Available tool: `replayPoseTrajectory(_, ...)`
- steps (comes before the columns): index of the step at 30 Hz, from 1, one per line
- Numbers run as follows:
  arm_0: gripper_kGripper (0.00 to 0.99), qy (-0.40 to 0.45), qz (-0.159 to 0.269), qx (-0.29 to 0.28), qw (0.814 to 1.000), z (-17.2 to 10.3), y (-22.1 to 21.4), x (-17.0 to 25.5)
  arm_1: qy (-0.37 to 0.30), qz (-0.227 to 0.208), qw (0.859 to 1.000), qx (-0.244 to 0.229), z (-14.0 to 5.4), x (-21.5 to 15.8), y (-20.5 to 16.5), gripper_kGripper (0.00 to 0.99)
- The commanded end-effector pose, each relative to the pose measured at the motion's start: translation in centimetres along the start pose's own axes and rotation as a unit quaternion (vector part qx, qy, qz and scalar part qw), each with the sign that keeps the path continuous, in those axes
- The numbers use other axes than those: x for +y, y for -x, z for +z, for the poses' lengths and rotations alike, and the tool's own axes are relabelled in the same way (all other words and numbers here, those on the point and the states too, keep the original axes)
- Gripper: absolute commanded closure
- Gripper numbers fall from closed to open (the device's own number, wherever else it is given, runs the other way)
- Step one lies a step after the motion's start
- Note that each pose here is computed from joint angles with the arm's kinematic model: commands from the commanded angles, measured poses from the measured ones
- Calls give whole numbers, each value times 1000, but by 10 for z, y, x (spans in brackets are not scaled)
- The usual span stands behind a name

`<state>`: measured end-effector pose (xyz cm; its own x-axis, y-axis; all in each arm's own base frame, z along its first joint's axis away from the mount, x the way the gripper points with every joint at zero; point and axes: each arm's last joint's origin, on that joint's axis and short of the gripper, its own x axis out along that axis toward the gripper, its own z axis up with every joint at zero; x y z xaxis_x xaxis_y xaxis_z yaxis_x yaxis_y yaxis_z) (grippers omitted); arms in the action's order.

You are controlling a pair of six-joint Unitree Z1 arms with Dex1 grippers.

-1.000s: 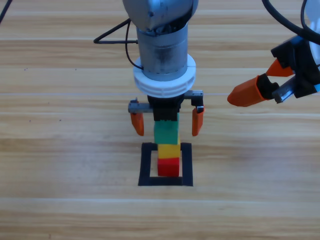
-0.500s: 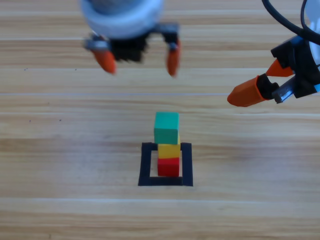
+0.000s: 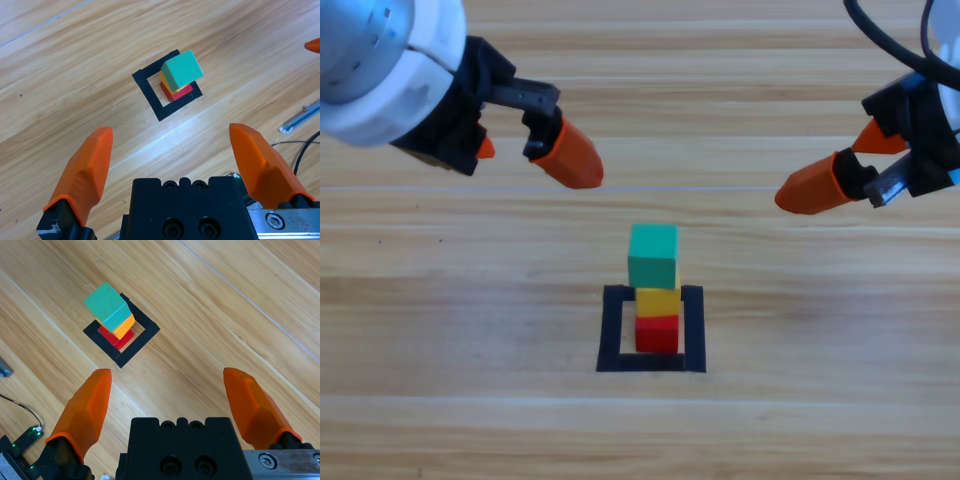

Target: Stack the blocks in the rectangular block: red at the bottom, yellow in the middle, green on top

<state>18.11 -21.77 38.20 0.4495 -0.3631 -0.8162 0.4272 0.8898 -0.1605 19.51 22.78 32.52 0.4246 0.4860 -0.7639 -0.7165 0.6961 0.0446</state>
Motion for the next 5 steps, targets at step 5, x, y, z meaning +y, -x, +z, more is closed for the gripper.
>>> replayPoseTrajectory(5,0,-15,-5,14,1000,-5,-9,-10,-6,-2,999,39,-10,-7,-15,5)
